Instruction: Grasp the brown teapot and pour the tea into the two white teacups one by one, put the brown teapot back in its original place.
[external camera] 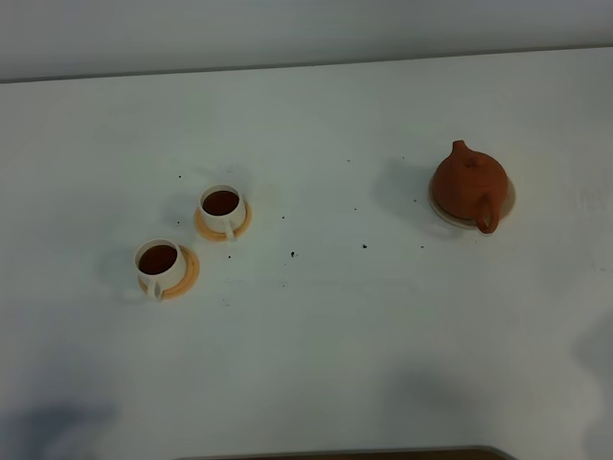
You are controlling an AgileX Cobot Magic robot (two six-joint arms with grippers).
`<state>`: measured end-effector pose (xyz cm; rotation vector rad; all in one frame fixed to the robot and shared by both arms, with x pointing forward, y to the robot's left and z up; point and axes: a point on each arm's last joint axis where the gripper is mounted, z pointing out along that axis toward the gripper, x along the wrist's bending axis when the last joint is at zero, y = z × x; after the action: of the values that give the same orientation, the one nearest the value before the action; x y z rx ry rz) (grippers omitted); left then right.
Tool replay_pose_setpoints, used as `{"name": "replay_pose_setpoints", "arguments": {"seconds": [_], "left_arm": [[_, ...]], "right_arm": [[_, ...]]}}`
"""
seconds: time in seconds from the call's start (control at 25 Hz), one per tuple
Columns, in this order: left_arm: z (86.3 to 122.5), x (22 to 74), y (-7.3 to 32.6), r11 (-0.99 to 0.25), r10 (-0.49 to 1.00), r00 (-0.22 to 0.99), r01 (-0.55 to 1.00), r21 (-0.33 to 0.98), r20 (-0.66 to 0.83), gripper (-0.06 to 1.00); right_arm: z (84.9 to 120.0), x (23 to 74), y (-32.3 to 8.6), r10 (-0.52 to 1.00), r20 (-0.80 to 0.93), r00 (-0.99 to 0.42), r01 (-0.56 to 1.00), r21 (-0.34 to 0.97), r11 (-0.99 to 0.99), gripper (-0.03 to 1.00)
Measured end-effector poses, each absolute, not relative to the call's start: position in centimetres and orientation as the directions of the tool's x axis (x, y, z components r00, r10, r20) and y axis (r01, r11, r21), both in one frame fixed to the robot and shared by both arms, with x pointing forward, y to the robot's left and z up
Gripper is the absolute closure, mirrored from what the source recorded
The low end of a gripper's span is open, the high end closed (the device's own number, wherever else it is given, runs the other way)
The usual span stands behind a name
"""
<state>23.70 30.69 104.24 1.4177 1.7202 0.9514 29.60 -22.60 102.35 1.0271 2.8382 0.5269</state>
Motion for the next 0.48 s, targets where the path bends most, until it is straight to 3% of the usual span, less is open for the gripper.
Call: {"name": "replay_pose_setpoints", "arguments": {"seconds": [0.48], "left_arm": [[104.24,23.70,30.69,0.130,0.986,-0.153,0.470,0.873,-0.064,0.66]], "right_arm": [[102.89,29.22,-23.13,0.642,0.047,-0.766,0.602,0.404,0.689,0.63]]}}
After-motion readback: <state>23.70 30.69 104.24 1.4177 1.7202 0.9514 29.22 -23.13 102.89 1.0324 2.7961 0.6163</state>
